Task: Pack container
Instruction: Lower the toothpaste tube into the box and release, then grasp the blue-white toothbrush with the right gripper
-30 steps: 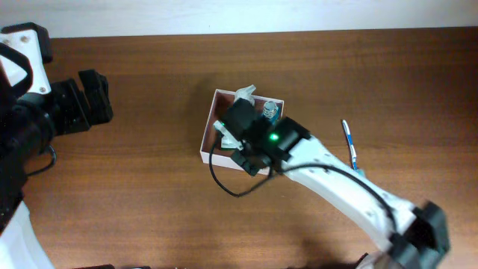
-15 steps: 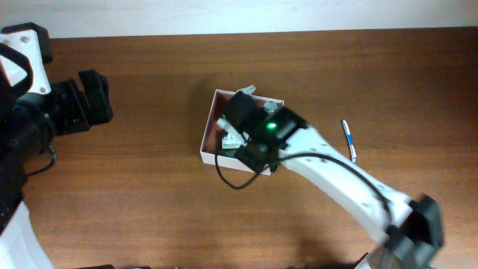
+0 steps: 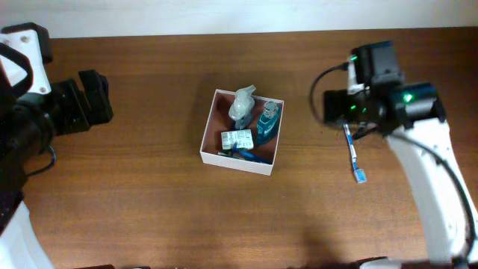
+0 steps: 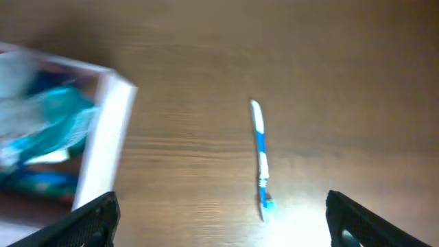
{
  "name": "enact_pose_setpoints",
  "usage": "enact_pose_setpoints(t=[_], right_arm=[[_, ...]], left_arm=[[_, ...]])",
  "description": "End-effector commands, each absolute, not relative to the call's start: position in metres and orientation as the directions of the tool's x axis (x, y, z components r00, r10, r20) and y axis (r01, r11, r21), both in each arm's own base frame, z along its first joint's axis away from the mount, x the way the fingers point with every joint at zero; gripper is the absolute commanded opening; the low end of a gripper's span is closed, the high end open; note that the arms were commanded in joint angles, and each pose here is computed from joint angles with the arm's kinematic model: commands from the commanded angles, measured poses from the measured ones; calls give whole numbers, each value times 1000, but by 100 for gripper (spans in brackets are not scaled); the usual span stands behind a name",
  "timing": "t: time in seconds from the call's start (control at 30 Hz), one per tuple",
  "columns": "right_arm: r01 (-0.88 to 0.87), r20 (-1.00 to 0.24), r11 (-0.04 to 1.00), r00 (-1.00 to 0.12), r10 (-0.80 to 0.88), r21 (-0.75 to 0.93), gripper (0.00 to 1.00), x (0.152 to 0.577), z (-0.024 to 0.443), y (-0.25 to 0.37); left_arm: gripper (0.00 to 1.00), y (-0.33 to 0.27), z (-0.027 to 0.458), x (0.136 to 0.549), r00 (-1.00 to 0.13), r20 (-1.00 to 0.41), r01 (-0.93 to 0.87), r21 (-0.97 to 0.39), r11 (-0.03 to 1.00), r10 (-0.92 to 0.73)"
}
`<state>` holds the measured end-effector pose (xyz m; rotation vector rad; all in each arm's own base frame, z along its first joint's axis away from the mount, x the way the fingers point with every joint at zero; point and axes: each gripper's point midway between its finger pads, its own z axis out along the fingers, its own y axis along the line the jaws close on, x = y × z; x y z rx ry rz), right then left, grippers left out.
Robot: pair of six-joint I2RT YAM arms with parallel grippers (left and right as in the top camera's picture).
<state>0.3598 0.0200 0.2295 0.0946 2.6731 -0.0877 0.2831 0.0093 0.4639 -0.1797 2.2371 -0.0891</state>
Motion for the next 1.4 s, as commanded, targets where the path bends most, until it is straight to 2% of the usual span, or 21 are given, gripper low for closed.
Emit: enact_pose_setpoints(t=[0.0,0.03,0.2,0.47,0.57,0.63,0.73,0.83,0.87,0.97,1.03,1.17,1.37], right_arm=[[183,-306,983,-937,168,-20,92,367,169,-9],[211,-236,977,-952,197,-35,92,369,142,-23],[243,-55,969,-968,245,41,91,370,79,-33],[227,68,973,-972,225,27,91,369,21,-38],[229,110,973,-968,225,23,81,365,4,-38],[230,145,973,-963,225,20,70,361,-6,-37],[230,177,973,-958,224,14,62,356,-16,-37],[230,173,973,-959,224,16,43,357,-16,-37],[230,172,973,-959,224,16,33,357,-16,-37],[233,180,972,-958,224,25,14,356,-14,-35],[235,182,971,-957,224,44,8,355,-11,-31],[227,146,972,-966,216,63,7,357,12,-25],[137,-98,981,-984,151,136,6,368,107,7]], left_arm=[[99,10,467,279,-605,-780,-100,-125,987,-161],[99,10,467,279,-605,-780,-100,-126,987,-161],[99,10,467,279,-605,-780,-100,-125,987,-161],[100,10,467,279,-605,-780,-100,-125,987,-161],[99,10,467,279,-605,-780,-100,-125,987,-161],[99,10,467,279,-605,-780,-100,-125,987,-161],[100,10,467,279,-605,-780,-100,-126,987,-161],[99,10,467,279,-605,-780,-100,-125,987,-161],[100,10,467,279,-605,-780,-100,-125,987,-161],[99,10,467,279,-605,-780,-100,-125,987,-161],[100,10,467,279,-605,-780,-100,-126,987,-161],[99,10,467,279,-604,-780,-100,-126,987,-161],[99,10,467,279,-605,-780,-100,-125,987,-161]])
